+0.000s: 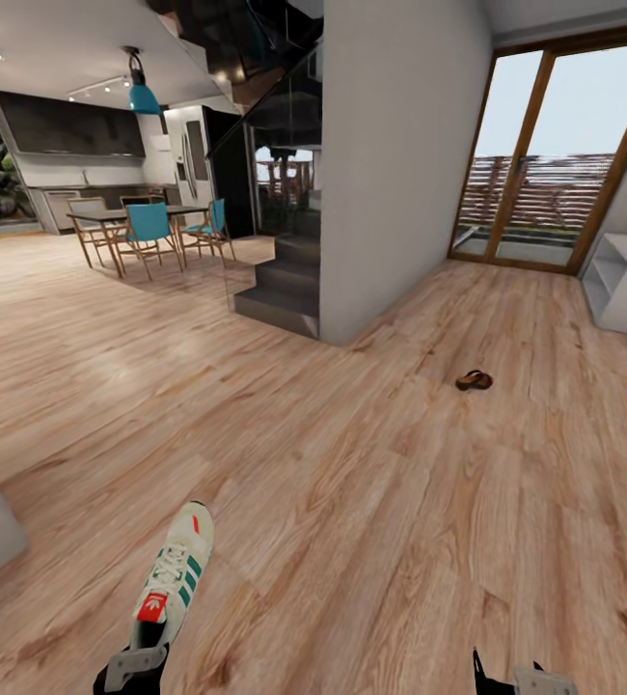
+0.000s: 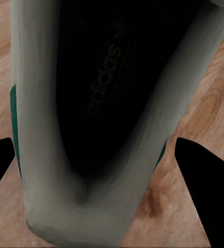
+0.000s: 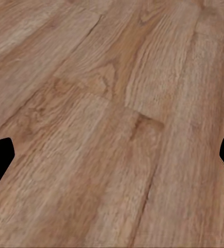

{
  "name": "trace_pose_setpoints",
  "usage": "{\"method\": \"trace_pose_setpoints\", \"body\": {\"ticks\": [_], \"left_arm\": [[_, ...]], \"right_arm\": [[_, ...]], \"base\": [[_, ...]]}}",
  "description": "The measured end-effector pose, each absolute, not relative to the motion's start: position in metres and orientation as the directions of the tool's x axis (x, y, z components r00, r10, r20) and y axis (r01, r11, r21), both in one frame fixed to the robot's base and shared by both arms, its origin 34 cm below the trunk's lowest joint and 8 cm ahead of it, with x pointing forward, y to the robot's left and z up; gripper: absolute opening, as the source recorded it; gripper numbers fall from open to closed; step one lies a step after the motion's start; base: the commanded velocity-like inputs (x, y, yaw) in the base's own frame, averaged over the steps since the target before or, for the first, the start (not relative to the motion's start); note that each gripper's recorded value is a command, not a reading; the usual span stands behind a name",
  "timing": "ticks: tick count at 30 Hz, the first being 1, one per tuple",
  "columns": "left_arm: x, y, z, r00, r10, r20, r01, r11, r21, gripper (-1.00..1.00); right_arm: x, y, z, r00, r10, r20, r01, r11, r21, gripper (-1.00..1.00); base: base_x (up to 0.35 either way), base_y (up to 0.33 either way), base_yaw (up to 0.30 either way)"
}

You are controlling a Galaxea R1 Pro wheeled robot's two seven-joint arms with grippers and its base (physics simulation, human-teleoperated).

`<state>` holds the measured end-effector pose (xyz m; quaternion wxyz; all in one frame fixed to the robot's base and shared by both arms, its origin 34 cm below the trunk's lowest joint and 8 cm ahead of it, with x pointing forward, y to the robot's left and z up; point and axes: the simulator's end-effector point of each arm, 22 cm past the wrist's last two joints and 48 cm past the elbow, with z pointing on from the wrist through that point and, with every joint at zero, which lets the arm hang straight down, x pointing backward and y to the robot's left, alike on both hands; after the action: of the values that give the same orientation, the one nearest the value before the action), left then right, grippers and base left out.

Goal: Pick up the two gym shoes and the two sandals from the corridor floor and place them onto the hallstand (shoe rack) in the corridor, making sure they are on the rack and not on the floor. Arrange them so the two gym shoes are next to each other and the two sandals are next to each other.

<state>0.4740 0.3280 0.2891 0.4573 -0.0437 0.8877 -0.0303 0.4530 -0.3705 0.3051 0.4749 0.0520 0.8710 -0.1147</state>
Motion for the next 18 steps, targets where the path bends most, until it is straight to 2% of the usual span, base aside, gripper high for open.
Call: {"method": "trace_pose_setpoints", "body": {"ticks": [18], "left_arm": [[0.4807, 0.3279, 0.2989, -0.557, -0.106, -0.824, -0.048, 0.994, -0.096, -1.0]], "right_arm": [[0.4579, -0.371, 0.3132, -0.526, -0.02, -0.851, 0.203, 0.968, -0.147, 1.0]], "base": [[0.334, 0.0, -0.132]]}}
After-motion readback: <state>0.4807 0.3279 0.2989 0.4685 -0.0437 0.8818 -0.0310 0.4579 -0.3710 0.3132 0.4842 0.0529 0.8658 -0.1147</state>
